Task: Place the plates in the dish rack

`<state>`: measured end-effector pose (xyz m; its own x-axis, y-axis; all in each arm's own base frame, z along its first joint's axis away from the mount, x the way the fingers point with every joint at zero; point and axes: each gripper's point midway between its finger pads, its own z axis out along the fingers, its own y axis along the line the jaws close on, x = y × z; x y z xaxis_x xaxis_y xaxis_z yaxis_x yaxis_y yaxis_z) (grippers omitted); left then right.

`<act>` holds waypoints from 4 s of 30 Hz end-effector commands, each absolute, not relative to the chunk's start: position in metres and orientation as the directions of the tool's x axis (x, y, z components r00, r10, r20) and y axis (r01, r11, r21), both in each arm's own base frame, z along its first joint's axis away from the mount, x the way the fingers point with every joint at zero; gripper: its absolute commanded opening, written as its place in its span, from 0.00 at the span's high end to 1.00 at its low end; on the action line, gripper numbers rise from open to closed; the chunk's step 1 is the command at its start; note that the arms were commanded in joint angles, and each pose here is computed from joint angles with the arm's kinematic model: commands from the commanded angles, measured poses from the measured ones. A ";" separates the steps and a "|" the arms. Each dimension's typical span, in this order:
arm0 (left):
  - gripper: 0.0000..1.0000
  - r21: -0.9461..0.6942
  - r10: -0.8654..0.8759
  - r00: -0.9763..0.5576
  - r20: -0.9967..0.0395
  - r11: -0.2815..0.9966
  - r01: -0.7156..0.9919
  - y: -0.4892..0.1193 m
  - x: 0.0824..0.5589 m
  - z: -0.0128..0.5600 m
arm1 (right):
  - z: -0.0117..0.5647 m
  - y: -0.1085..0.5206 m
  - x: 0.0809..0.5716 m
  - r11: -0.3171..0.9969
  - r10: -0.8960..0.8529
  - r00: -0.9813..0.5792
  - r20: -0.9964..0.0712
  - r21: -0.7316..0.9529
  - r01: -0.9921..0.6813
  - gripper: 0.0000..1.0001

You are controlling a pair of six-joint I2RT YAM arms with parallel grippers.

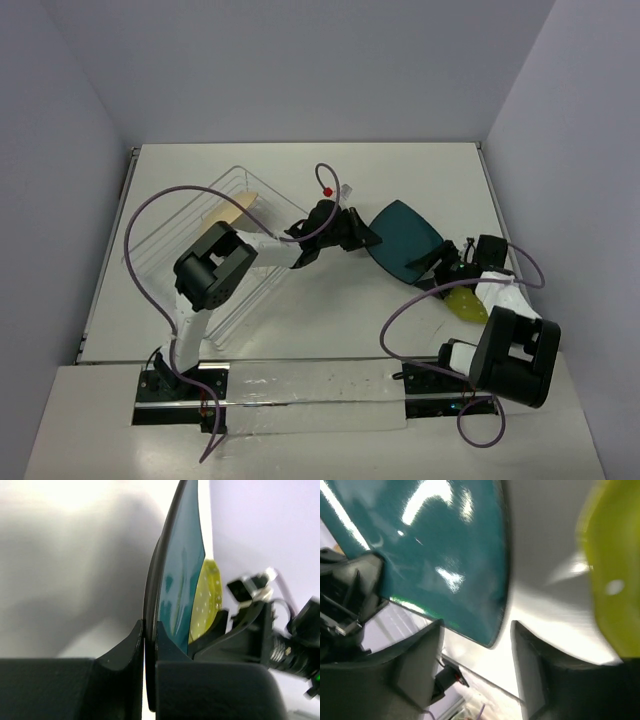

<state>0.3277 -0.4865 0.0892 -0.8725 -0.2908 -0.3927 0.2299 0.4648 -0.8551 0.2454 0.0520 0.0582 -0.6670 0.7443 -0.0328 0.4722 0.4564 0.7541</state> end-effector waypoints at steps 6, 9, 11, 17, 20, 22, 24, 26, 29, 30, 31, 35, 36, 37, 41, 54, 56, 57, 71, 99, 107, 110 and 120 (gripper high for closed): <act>1.00 -0.560 -0.345 -0.444 -0.827 0.430 0.708 -0.474 0.344 0.270 | 0.143 0.039 0.271 0.595 0.700 -0.606 -0.377 0.777 0.204 0.13; 1.00 -0.437 -0.305 -0.322 -0.896 0.490 0.754 -0.463 0.347 0.294 | 0.158 0.052 0.269 0.558 0.682 -0.631 -0.369 0.821 0.123 0.12; 1.00 -0.357 -0.273 -0.242 -0.931 0.544 0.760 -0.454 0.353 0.305 | 0.168 0.059 0.269 0.542 0.666 -0.643 -0.379 0.837 0.068 0.12; 1.00 -0.128 -0.157 -0.025 -0.987 0.690 0.712 -0.403 0.375 0.340 | 0.229 0.083 0.258 0.511 0.584 -0.581 -0.567 0.813 -0.279 0.11; 1.00 -0.004 -0.084 0.076 -0.994 0.692 0.722 -0.382 0.366 0.361 | 0.237 0.086 0.254 0.532 0.560 -0.552 -0.617 0.779 -0.331 0.10; 1.00 0.117 -0.025 0.185 -0.982 0.690 0.714 -0.365 0.356 0.380 | 0.238 0.087 0.253 0.533 0.557 -0.553 -0.620 0.777 -0.335 0.10; 1.00 0.180 0.020 0.232 -0.973 0.695 0.696 -0.350 0.354 0.389 | 0.239 0.087 0.253 0.526 0.558 -0.554 -0.618 0.779 -0.341 0.10; 1.00 0.225 0.063 0.248 -0.967 0.673 0.705 -0.337 0.349 0.399 | 0.239 0.085 0.255 0.551 0.554 -0.543 -0.631 0.767 -0.329 0.08; 1.00 0.280 0.088 0.310 -0.947 0.703 0.653 -0.304 0.338 0.424 | 0.234 0.077 0.258 0.608 0.550 -0.525 -0.649 0.743 -0.281 0.07; 1.00 0.295 0.097 0.329 -0.939 0.719 0.629 -0.294 0.336 0.425 | 0.234 0.076 0.259 0.617 0.550 -0.518 -0.655 0.737 -0.276 0.06; 1.00 0.306 0.108 0.341 -0.934 0.733 0.607 -0.283 0.333 0.422 | 0.233 0.075 0.260 0.620 0.551 -0.516 -0.656 0.736 -0.274 0.06; 1.00 0.376 0.162 0.398 -0.903 0.749 0.546 -0.254 0.318 0.425 | 0.228 0.076 0.263 0.611 0.554 -0.527 -0.645 0.745 -0.270 0.05; 1.00 0.396 0.182 0.408 -0.895 0.746 0.535 -0.250 0.316 0.422 | 0.227 0.076 0.263 0.610 0.552 -0.531 -0.643 0.745 -0.269 0.05; 1.00 0.425 0.212 0.420 -0.882 0.742 0.518 -0.246 0.316 0.418 | 0.225 0.076 0.263 0.610 0.552 -0.537 -0.639 0.748 -0.263 0.05; 1.00 0.448 0.295 0.386 -0.874 0.797 0.405 -0.219 0.325 0.403 | 0.217 0.073 0.265 0.628 0.550 -0.538 -0.639 0.741 -0.237 0.05; 1.00 0.402 0.209 0.561 -0.801 0.882 0.245 -0.186 0.320 0.385 | 0.214 0.073 0.265 0.636 0.534 -0.545 -0.646 0.732 -0.244 0.05; 1.00 0.386 0.188 0.595 -0.781 0.895 0.224 -0.180 0.319 0.391 | 0.214 0.073 0.265 0.637 0.532 -0.545 -0.648 0.730 -0.247 0.05; 1.00 0.384 0.188 0.597 -0.780 0.897 0.220 -0.178 0.319 0.391 | 0.214 0.073 0.265 0.636 0.531 -0.545 -0.649 0.730 -0.249 0.05; 1.00 0.455 0.191 0.653 -0.733 0.851 0.263 -0.183 0.328 0.415 | 0.213 0.073 0.265 0.643 0.527 -0.553 -0.646 0.728 -0.238 0.05; 1.00 0.345 0.223 0.465 -0.857 0.918 0.196 -0.141 0.341 0.337 | 0.203 0.071 0.266 0.648 0.528 -0.570 -0.629 0.732 -0.208 0.05; 1.00 0.308 0.150 0.451 -0.880 0.903 0.299 -0.148 0.317 0.330 | 0.201 0.073 0.268 0.626 0.526 -0.592 -0.610 0.749 -0.216 0.06; 1.00 0.320 0.204 0.380 -0.902 0.907 0.273 -0.142 0.325 0.310 | 0.202 0.074 0.266 0.627 0.524 -0.589 -0.615 0.746 -0.222 0.06; 1.00 0.281 0.200 0.345 -0.917 0.938 0.203 -0.126 0.328 0.282 | 0.203 0.078 0.262 0.647 0.505 -0.588 -0.632 0.728 -0.228 0.06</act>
<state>0.3257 -0.1369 0.2312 0.2124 0.3061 -0.9280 0.3086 0.8801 0.3609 0.2588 0.0765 0.1902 -0.6063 0.5334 -0.5898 -0.1813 0.6294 0.7556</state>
